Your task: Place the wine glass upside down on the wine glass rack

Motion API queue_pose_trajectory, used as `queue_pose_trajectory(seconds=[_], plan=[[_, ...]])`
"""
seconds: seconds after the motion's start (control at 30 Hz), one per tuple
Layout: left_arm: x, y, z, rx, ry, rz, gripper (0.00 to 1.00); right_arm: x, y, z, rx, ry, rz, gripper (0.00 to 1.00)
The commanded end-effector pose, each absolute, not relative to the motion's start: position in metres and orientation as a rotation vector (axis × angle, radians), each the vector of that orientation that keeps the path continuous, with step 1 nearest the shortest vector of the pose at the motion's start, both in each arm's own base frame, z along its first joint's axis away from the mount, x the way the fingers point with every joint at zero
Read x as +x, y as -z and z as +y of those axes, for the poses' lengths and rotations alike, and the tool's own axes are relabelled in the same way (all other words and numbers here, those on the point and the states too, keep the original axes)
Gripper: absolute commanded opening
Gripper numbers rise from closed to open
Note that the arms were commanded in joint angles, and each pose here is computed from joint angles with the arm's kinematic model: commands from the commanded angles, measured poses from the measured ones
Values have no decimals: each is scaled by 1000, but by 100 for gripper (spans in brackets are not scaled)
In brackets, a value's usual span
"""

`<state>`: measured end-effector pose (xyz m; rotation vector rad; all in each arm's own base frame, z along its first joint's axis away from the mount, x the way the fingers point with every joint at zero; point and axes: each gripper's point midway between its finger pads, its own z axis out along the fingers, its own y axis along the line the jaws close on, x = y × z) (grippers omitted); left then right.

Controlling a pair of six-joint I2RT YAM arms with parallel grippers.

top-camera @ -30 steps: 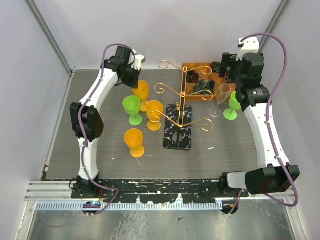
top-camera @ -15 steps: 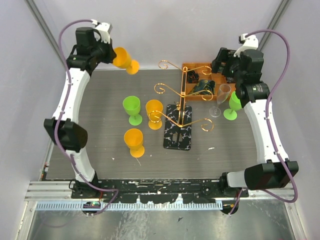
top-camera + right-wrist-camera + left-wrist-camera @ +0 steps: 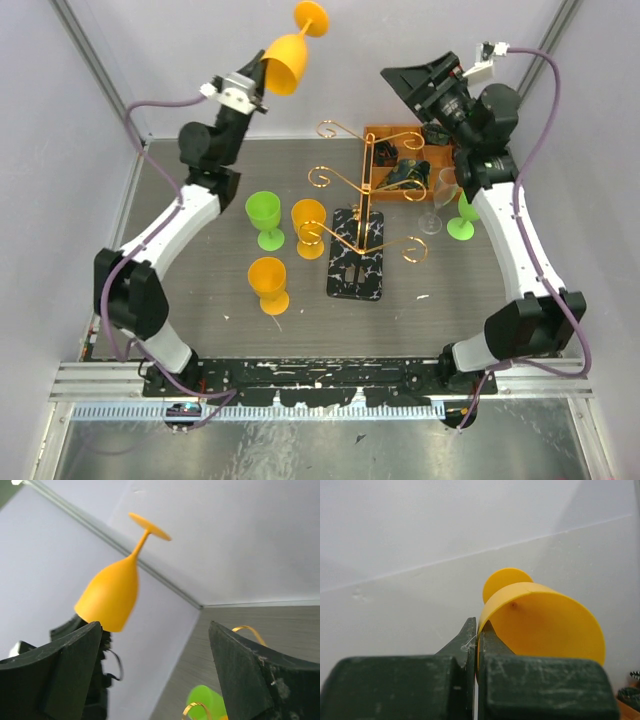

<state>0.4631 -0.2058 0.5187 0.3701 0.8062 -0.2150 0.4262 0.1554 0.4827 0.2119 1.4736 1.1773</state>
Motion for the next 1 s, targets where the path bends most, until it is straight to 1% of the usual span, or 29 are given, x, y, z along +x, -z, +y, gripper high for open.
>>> queue_pose_trajectory(seconds=[0.0, 0.17, 0.5, 0.7, 0.83, 0.97], plan=[[425, -570, -205, 266, 37, 516, 0, 404, -548, 190, 116, -1483, 1229, 93], [412, -574, -224, 243, 52, 488, 0, 409, -561, 200, 119, -1616, 1118, 93], [401, -562, -240, 267, 107, 505, 0, 423, -564, 214, 95, -1652, 1022, 92], [399, -551, -246, 283, 130, 527, 0, 432, -564, 234, 65, -1701, 1011, 89], [397, -548, -249, 295, 140, 532, 0, 439, -562, 249, 41, -1733, 1012, 84], [396, -545, -253, 305, 156, 537, 0, 445, -559, 261, 27, -1725, 1030, 82]])
